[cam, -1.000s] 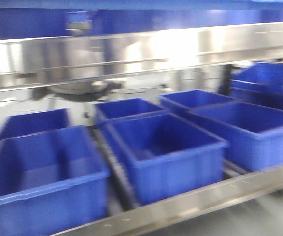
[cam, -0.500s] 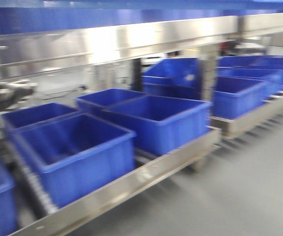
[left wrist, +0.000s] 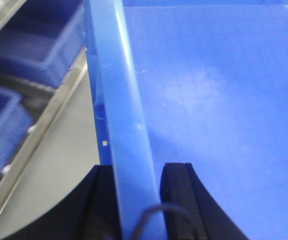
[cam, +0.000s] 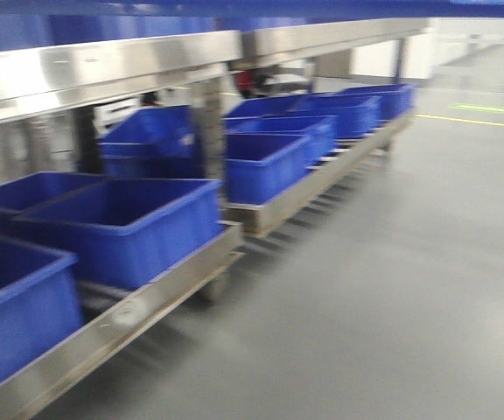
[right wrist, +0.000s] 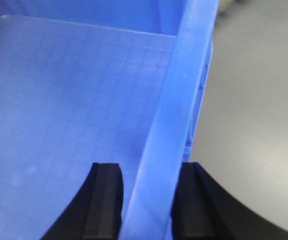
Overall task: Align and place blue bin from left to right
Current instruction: 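Drive across the floor carrying the blue bin in both grippers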
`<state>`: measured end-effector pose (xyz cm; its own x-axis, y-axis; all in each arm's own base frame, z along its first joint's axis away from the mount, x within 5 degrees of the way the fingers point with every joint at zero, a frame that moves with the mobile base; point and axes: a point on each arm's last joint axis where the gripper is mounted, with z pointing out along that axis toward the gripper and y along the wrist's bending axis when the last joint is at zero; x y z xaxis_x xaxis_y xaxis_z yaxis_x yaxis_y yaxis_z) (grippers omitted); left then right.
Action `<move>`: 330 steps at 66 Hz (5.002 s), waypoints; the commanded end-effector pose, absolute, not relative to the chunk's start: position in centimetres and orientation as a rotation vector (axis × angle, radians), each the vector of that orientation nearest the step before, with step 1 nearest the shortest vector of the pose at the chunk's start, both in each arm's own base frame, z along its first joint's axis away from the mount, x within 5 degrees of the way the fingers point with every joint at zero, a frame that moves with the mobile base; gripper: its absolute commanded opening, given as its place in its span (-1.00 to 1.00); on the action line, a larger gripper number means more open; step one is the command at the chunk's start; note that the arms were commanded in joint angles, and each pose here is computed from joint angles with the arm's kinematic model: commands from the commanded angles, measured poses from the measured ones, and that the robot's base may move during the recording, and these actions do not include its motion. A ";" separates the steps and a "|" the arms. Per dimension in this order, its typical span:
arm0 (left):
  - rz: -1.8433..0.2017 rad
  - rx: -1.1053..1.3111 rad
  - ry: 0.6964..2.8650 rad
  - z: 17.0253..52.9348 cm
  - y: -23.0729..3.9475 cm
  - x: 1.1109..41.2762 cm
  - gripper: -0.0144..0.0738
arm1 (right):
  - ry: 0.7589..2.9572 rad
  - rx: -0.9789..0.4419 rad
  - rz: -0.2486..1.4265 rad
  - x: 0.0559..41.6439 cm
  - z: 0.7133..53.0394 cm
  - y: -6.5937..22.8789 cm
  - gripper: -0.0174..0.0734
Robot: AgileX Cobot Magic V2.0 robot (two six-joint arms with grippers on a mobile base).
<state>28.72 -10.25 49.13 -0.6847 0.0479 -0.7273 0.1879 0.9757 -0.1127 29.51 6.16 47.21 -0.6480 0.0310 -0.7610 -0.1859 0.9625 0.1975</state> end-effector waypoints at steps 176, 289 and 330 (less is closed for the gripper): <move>-0.272 0.190 2.207 51.1 -10.3 27.6 -0.93 | 2.140 -0.093 0.277 29.5 48.6 5.6 -0.77; -0.270 0.190 2.207 51.1 -10.3 27.6 -0.93 | 2.140 -0.093 0.277 29.5 48.6 5.6 -0.77; -0.270 0.190 2.207 51.1 -10.3 27.6 -0.93 | 2.138 -0.093 0.277 29.5 48.6 5.6 -0.77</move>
<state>28.70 -10.31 49.13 -0.6833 0.0520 -0.7283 0.1889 0.9761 -0.1076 29.53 6.15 47.22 -0.6466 0.0322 -0.7622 -0.1844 0.9629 0.1970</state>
